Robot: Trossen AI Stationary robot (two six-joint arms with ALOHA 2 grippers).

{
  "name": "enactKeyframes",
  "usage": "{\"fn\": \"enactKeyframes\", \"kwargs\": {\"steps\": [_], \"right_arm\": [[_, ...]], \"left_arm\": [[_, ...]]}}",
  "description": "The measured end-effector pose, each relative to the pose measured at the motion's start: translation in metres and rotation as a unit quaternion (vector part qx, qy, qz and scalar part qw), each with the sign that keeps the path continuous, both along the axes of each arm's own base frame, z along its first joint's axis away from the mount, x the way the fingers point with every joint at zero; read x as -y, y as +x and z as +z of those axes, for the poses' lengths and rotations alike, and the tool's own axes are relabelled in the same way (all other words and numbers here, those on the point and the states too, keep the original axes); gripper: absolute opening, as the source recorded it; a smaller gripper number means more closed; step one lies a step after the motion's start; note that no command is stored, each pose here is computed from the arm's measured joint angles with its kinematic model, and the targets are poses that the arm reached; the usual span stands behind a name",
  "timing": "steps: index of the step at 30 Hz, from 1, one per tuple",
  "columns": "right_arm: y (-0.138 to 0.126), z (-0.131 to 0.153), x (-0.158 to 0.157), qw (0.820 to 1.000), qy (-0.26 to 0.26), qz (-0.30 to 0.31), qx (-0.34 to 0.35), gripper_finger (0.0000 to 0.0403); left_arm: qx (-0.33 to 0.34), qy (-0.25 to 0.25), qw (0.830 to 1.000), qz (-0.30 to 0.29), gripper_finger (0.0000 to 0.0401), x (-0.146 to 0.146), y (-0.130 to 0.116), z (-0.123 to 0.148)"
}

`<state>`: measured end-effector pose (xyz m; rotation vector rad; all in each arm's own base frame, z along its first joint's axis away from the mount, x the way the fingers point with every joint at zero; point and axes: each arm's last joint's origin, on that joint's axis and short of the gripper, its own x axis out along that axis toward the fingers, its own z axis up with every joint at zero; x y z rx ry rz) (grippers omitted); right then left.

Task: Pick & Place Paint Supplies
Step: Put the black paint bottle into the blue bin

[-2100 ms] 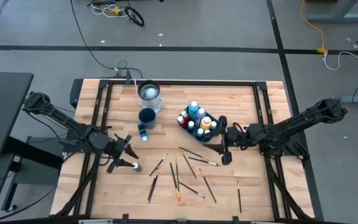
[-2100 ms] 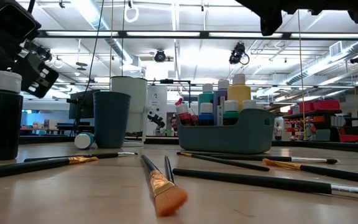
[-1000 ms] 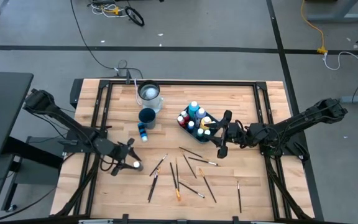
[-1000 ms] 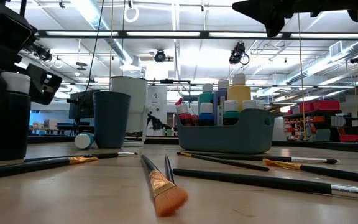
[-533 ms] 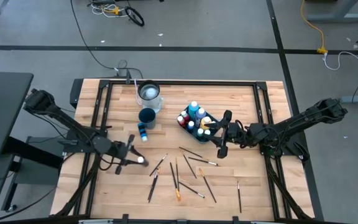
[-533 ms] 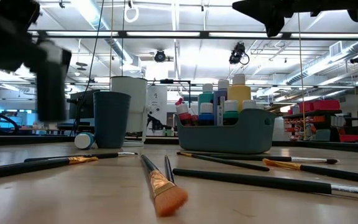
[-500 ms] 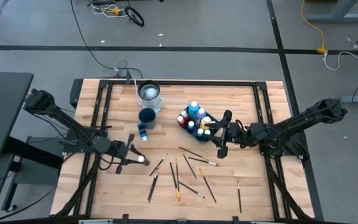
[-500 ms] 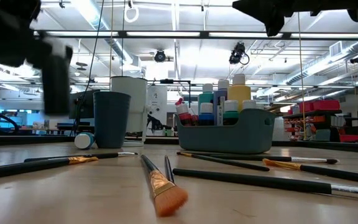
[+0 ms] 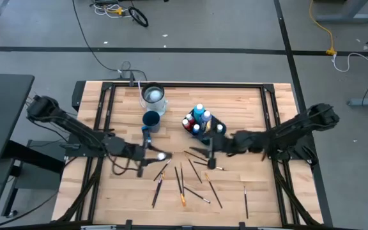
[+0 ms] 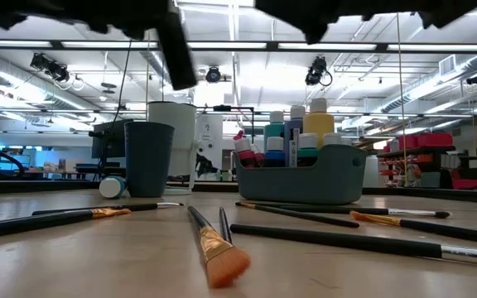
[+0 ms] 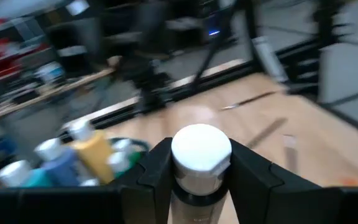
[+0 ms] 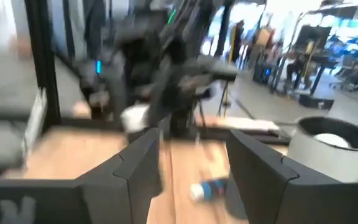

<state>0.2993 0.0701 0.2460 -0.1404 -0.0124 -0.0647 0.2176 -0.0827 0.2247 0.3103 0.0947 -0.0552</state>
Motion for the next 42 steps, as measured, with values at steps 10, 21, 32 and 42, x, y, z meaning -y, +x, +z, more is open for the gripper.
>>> {"fn": "enactKeyframes", "kwargs": {"steps": [10, 21, 32, 42], "right_arm": [[0.029, -0.004, -0.010, 0.990, -0.007, -0.001, -0.137, 0.0238], [0.028, -0.008, -0.010, 0.988, 0.015, -0.005, -0.156, 0.0256], [0.028, -0.008, -0.009, 0.987, 0.033, -0.009, -0.155, 0.0131], [0.027, -0.009, -0.005, 0.983, 0.061, -0.086, -0.150, 0.0153]], "left_arm": [[-0.008, -0.017, 0.999, 0.037, 0.0131, -0.008, 0.062, 0.013], [0.011, -0.003, 0.999, 0.047, 0.0131, -0.007, 0.094, 0.030], [0.012, -0.004, 0.998, 0.059, 0.0165, -0.008, 0.094, 0.031], [0.042, -0.048, 0.993, 0.097, 0.0161, -0.002, 0.080, 0.050]]}}
